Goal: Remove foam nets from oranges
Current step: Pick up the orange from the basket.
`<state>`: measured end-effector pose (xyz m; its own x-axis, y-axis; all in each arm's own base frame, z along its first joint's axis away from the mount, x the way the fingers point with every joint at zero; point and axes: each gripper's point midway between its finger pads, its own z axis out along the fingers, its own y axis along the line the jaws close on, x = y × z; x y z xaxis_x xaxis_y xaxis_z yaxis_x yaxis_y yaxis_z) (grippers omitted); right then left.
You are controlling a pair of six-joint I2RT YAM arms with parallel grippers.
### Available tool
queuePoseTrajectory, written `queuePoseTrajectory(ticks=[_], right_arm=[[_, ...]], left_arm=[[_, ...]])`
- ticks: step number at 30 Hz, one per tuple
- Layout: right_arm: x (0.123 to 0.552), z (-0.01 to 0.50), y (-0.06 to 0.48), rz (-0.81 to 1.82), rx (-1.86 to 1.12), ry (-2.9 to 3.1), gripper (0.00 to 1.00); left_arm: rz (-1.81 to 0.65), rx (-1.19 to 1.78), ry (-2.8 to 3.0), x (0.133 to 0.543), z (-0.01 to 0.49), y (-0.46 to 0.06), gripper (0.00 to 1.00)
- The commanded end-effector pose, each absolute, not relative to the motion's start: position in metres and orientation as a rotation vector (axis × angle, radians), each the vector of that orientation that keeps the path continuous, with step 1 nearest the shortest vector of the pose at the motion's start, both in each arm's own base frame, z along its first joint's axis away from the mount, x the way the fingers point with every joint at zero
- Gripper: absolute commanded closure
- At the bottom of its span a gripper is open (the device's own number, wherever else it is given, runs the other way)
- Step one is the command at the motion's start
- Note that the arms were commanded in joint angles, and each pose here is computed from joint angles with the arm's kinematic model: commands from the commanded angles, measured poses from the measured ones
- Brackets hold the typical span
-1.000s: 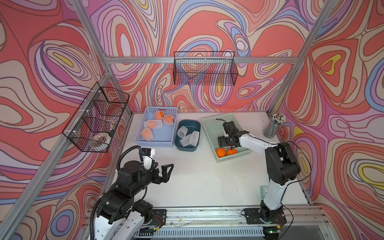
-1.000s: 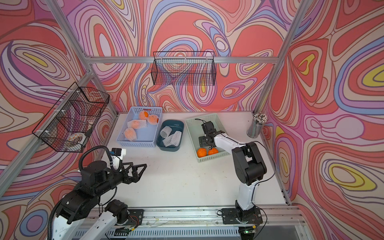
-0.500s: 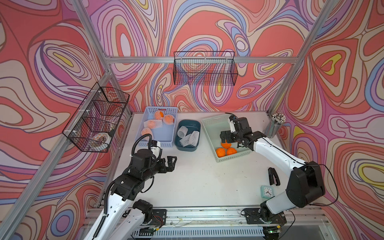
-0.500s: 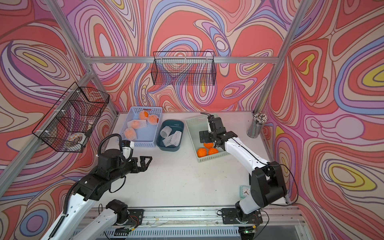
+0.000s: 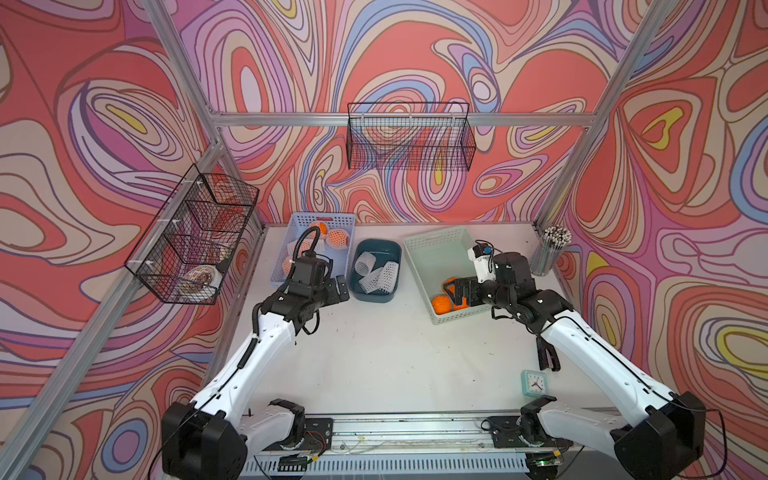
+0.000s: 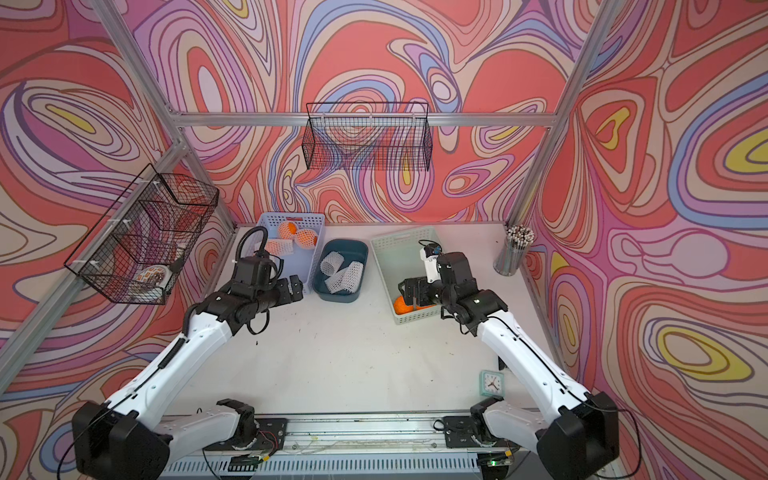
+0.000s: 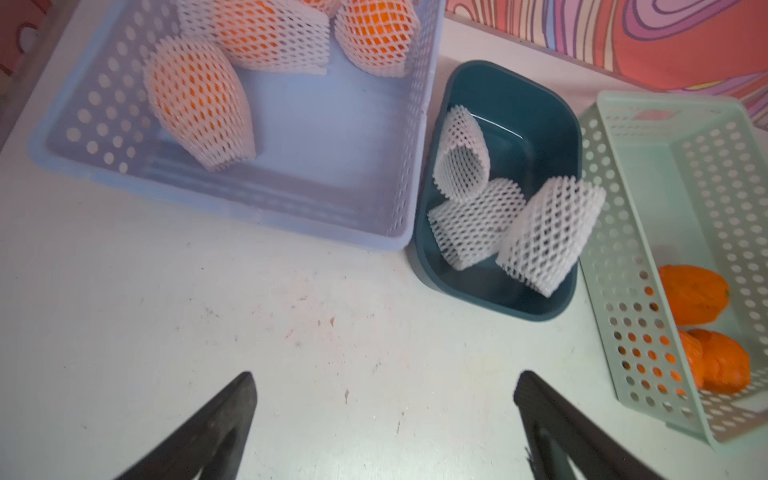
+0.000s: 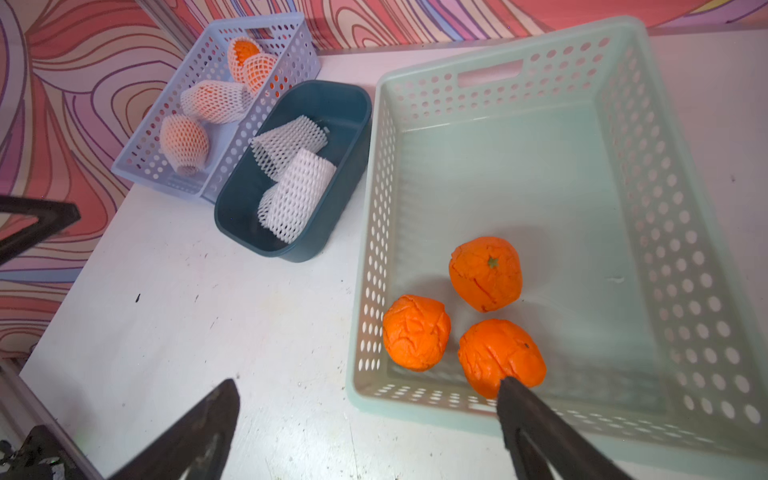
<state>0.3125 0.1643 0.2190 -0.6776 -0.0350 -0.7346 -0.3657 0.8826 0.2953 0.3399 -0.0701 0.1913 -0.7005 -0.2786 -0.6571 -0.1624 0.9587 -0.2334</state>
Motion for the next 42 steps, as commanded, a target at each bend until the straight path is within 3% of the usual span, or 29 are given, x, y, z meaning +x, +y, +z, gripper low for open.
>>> queuePoseTrajectory(ticks=[1,16,27,42], right_arm=[[0.291,0.207,0.170,0.614,-0.303,2.315,0.02],[0.242,0.190,0.216,0.723,-0.459,2.341,0.02],[0.234,0.184,0.215,0.701,-0.463,2.383,0.02],[0.232,0.183,0.221,0.738,-0.456,2.413,0.02]], left_arm=[[-0.132,-0.349,2.312,0.364,0.203,-0.055,0.00],[-0.352,-0.614,2.310,0.471,0.178,-0.066,0.00],[-0.423,-0.910,2.296,0.533,0.131,-0.057,0.01],[-0.632,-1.097,2.144,0.602,0.097,-0.061,0.01]])
